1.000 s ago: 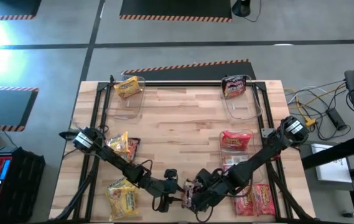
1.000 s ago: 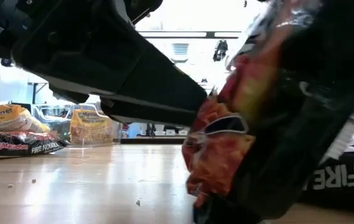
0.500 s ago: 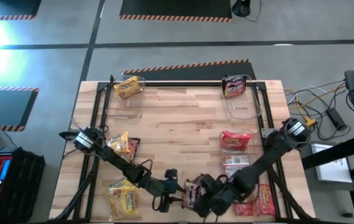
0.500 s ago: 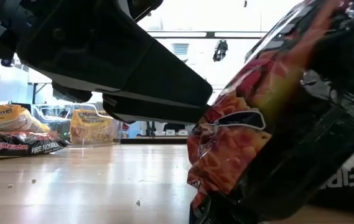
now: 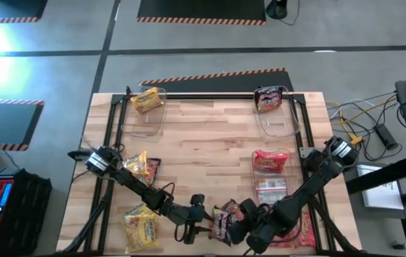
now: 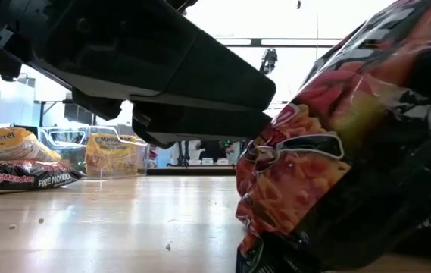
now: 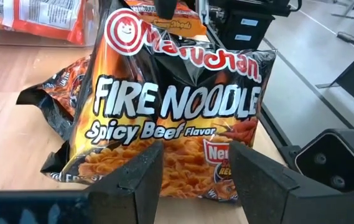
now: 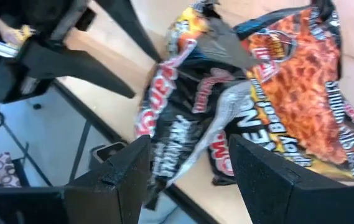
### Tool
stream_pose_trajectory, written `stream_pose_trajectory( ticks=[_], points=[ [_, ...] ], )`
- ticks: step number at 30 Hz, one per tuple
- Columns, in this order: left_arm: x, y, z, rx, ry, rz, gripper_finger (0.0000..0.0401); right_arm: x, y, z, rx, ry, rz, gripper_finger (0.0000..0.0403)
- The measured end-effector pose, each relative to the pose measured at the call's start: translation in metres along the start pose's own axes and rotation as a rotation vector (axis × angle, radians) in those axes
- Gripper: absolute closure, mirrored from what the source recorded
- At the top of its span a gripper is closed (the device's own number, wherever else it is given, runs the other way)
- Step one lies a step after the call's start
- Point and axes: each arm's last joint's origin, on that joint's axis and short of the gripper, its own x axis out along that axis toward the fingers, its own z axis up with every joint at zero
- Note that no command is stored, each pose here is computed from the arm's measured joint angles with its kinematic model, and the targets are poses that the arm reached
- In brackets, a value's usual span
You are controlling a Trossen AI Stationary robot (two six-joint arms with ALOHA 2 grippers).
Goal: Sort Maruchan noodles
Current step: Put the black noodle pack into the top right transparent bin
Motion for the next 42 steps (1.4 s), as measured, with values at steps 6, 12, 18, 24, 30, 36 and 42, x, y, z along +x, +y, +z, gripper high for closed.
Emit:
stream_pose_trajectory(
  ticks=[6, 12, 18, 24, 30, 36, 42],
  points=[
    [0.000, 0.000, 0.000, -0.001, -0.001, 0.001, 0.0237, 0.005, -0.008, 0.001, 0.009, -0.029, -0.012, 0.0197],
    [0.000, 0.000, 0.000, -0.001, -0.001, 0.001, 0.0237, 0.006, -0.007, 0.002, -0.016, -0.071, 0.012, 0.0197],
    [0.000, 0.000, 0.000, -0.001, -0.001, 0.001, 0.0239, 0.008, -0.008, 0.002, -0.004, -0.091, 0.033, 0.0197],
    [0.000, 0.001, 0.000, -0.002, -0.002, 0.002, 0.0240, 0.024, -0.009, -0.004, -0.001, -0.077, 0.036, 0.0197],
    [0.001, 0.001, 0.000, -0.002, -0.003, 0.003, 0.0240, 0.041, -0.010, -0.011, -0.014, -0.066, 0.057, 0.0197],
    [0.001, 0.001, 0.000, -0.002, -0.003, 0.003, 0.0240, 0.050, -0.009, -0.011, -0.045, -0.108, 0.087, 0.0197],
    [0.000, 0.001, 0.000, -0.002, -0.001, 0.002, 0.0240, 0.051, -0.007, -0.009, -0.081, -0.118, 0.098, 0.0197]
  ],
)
